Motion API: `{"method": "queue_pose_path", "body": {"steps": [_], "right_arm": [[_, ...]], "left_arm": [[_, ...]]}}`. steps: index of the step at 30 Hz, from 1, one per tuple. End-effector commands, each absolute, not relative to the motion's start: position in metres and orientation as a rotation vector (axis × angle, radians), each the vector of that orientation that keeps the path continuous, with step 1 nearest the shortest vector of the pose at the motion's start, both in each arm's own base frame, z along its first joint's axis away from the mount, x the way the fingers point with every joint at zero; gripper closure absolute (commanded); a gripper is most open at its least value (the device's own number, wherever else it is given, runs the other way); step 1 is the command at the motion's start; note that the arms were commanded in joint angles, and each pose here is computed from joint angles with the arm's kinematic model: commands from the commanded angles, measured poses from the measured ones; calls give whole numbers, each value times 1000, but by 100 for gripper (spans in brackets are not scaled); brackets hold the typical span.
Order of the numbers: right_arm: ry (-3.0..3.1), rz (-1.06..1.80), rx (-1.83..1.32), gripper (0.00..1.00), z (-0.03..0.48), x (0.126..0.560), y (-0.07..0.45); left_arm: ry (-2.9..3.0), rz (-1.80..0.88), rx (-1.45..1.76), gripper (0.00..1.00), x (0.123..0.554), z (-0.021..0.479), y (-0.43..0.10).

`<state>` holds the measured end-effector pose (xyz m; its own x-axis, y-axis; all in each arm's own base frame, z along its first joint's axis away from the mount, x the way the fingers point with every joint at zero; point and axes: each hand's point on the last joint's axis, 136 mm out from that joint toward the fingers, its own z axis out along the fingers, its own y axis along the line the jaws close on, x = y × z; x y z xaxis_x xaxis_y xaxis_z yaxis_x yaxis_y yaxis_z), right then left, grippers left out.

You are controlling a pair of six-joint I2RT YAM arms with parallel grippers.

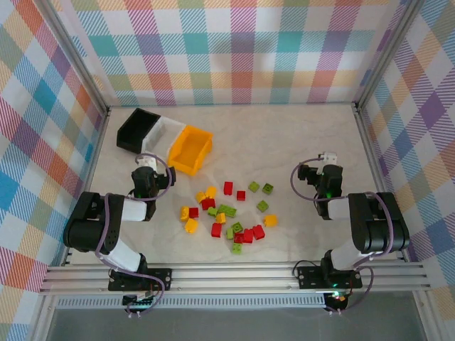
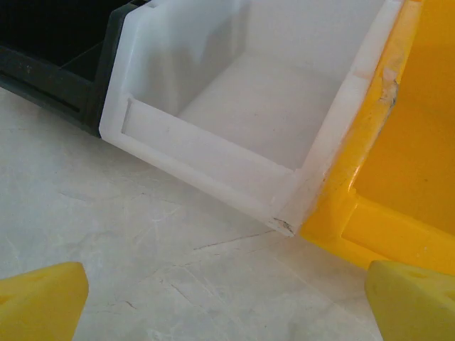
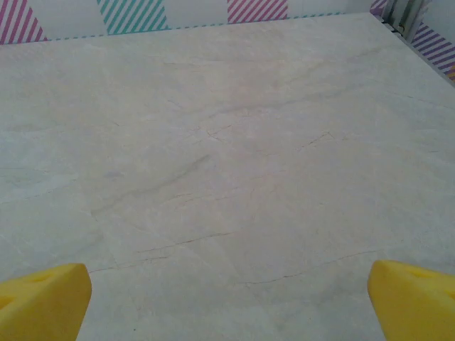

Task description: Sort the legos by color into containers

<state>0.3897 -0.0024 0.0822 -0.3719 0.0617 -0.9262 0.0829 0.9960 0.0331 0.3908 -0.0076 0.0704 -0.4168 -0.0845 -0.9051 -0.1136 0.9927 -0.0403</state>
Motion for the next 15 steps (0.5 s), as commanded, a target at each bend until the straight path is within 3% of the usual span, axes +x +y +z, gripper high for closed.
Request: {"method": "queue_pose_path", "body": {"steps": [1, 15], "right_arm": [[1916, 0, 109, 0, 94, 395, -1], [1916, -1, 108, 0, 94, 395, -1]], "left_arm": [[1983, 33, -125, 0, 397, 79, -6], [1983, 33, -123, 0, 397, 79, -6]]}}
